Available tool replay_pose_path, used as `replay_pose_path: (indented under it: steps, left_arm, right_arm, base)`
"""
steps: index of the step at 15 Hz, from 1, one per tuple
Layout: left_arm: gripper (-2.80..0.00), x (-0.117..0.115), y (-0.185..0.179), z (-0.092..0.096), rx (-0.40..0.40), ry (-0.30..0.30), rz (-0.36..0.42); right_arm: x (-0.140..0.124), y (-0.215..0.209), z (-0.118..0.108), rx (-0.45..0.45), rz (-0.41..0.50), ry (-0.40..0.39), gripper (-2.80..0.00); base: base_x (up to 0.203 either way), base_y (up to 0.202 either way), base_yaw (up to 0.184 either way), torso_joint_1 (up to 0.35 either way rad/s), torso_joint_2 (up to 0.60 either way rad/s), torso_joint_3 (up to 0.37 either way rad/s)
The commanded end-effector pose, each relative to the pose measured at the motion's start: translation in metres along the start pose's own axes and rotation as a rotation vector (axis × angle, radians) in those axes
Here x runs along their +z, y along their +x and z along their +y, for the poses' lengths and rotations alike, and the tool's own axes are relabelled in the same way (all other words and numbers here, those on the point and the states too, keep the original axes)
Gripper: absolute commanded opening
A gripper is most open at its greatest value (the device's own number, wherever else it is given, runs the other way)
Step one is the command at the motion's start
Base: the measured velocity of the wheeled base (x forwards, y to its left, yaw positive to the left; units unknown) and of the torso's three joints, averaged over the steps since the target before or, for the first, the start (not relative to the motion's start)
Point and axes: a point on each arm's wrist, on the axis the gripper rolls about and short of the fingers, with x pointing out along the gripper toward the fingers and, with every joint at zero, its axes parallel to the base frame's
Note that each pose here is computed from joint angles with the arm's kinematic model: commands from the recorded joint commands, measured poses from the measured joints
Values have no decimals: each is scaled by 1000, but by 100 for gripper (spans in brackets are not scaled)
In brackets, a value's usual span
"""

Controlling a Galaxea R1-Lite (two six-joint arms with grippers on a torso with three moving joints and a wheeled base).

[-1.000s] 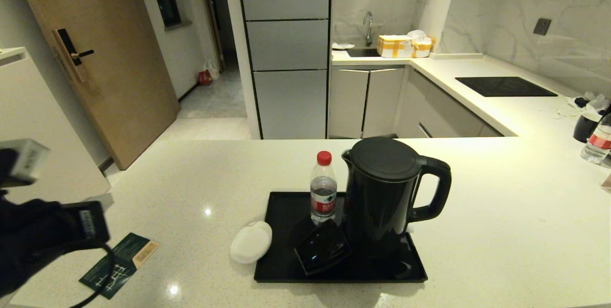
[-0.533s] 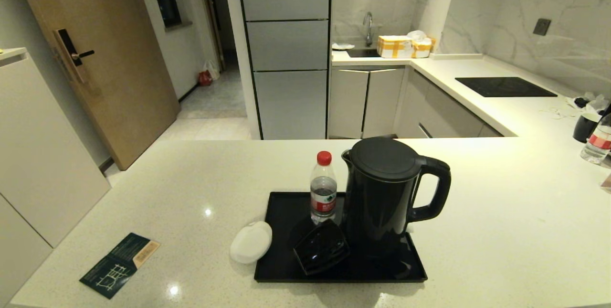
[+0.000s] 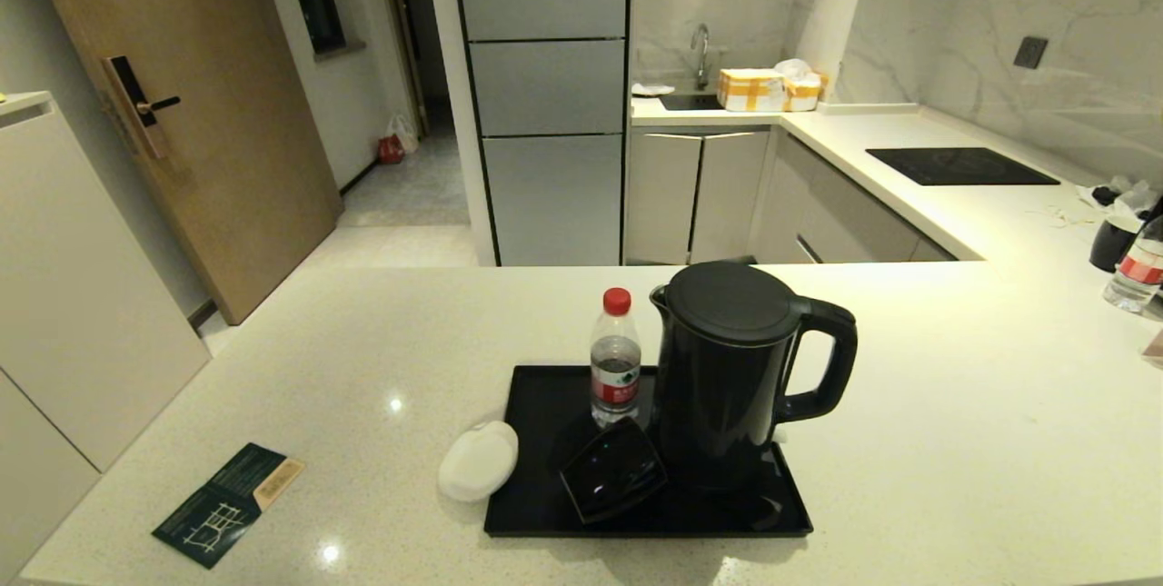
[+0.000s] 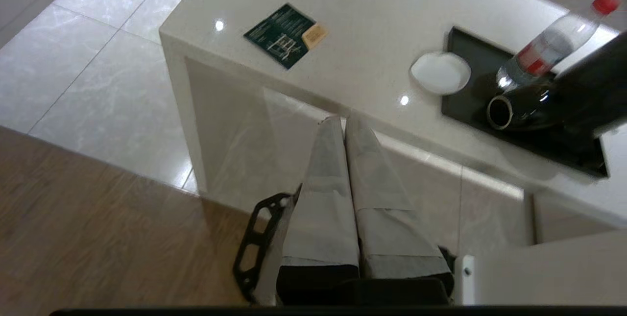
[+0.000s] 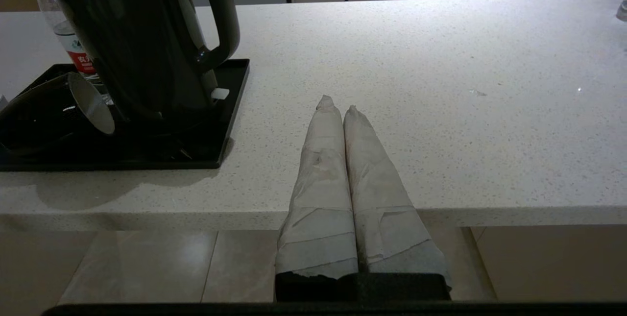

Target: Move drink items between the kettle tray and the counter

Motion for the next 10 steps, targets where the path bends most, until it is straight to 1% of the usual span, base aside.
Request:
replay_pose_path:
  steps: [1,2,4,5,6,7,8,10]
  left_arm:
    - [-280,-15,-5,-5,-19,9,-1]
    - [-280,-29,-6,-1,-41,56,11]
    - [-280,-72,-8,12,-79,157,-15]
    - [-280,-83,-5,15,-97,165,-20]
    - [-280,-85,8,12,-114,171,-15]
    - [-280,-79,26,7,-132,172,-42]
    - [-280,-72,49,0,-154,169,-107]
    - [-280,-70,106,-11,-193,165,-248]
  right_arm:
    - [0,0,0,1,4,-2,-280]
    - [0,0,0,1,4,-1,-280]
    - [0,0,0,1,4,-1,-280]
    - [0,0,0,1,4,-1,-280]
    - [0,0,0,1,4,-1,-280]
    - [0,0,0,1,4,-2,-280]
    - [0,0,0,1,3,-1,-280]
    - [0,0,0,1,4,-1,-280]
  base:
    - [0,0,0,0,0,0]
    - [0,0,0,0,0,0]
    - [0,0,0,0,0,0]
    - [0,0,0,0,0,0]
    - [0,0,0,0,0,0]
    - [0,0,0,0,0,0]
    - [0,0,0,0,0,0]
    - [0,0,0,0,0,0]
